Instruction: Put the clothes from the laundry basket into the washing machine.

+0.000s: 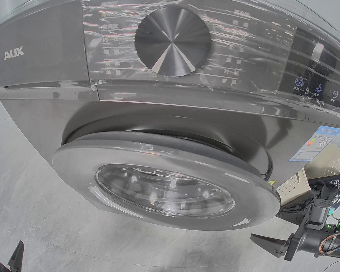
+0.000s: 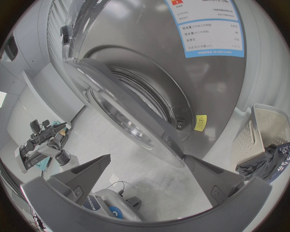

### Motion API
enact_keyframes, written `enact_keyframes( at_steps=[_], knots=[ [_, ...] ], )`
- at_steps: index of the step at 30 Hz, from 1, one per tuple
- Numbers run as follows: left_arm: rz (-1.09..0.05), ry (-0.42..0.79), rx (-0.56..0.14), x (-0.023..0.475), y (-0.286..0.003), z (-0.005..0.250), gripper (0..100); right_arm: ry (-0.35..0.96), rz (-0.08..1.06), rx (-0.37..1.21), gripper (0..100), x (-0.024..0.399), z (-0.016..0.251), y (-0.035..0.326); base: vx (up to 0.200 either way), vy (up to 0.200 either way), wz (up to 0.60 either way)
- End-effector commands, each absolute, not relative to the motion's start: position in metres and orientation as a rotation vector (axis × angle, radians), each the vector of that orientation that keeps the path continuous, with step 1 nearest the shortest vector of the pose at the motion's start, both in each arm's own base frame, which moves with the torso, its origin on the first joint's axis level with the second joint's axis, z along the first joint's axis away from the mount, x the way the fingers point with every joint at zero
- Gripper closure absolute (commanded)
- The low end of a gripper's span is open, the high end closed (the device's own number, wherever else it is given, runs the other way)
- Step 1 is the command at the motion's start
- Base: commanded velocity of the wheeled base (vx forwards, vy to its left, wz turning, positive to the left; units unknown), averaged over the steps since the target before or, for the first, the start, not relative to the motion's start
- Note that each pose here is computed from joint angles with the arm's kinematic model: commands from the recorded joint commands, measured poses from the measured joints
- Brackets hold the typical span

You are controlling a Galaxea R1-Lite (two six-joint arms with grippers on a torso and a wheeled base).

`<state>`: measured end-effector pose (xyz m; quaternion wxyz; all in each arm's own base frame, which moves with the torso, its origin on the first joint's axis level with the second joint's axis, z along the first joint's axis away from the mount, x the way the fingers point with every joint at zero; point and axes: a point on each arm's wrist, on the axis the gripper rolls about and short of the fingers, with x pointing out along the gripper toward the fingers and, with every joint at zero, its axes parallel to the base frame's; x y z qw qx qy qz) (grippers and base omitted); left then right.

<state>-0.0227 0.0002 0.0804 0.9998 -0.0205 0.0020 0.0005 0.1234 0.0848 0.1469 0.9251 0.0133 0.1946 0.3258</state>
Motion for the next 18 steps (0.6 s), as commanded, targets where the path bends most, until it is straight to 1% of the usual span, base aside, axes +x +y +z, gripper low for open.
enact_keyframes(
  at_steps=[1,3,7,9,13,15,18],
  knots=[
    [0.002,0.008,-0.041,-0.022,0.0,0.076,0,0.363,0.612,0.041,0,0.131,0.155,0.08,0.0,0.0,0.0],
    [0.002,0.008,-0.041,-0.022,0.0,0.076,0,0.36,0.589,0.041,0,0.14,0.157,0.08,0.0,0.0,0.0],
    [0.002,0.008,-0.041,-0.022,0.0,0.076,0,0.373,0.597,0.039,0,0.157,0.161,0.091,0.0,0.0,0.0],
    [0.002,0.008,-0.041,-0.022,0.0,0.076,0,0.392,0.609,0.031,0,0.161,0.158,0.096,-0.2,0.0,0.0],
    [0.002,0.008,-0.041,-0.022,0.0,0.076,0,0.407,0.669,0.023,0,0.154,0.154,0.105,-0.2,0.0,0.0],
    [0.002,0.009,-0.041,-0.022,0.0,0.076,0,0.427,0.684,0.016,0,0.149,0.149,0.106,0.0,0.0,0.0],
    [0.002,0.008,-0.041,-0.022,0.0,0.076,0,0.419,0.7,0.01,0,0.137,0.147,0.1,0.0,0.0,0.0]
  ],
)
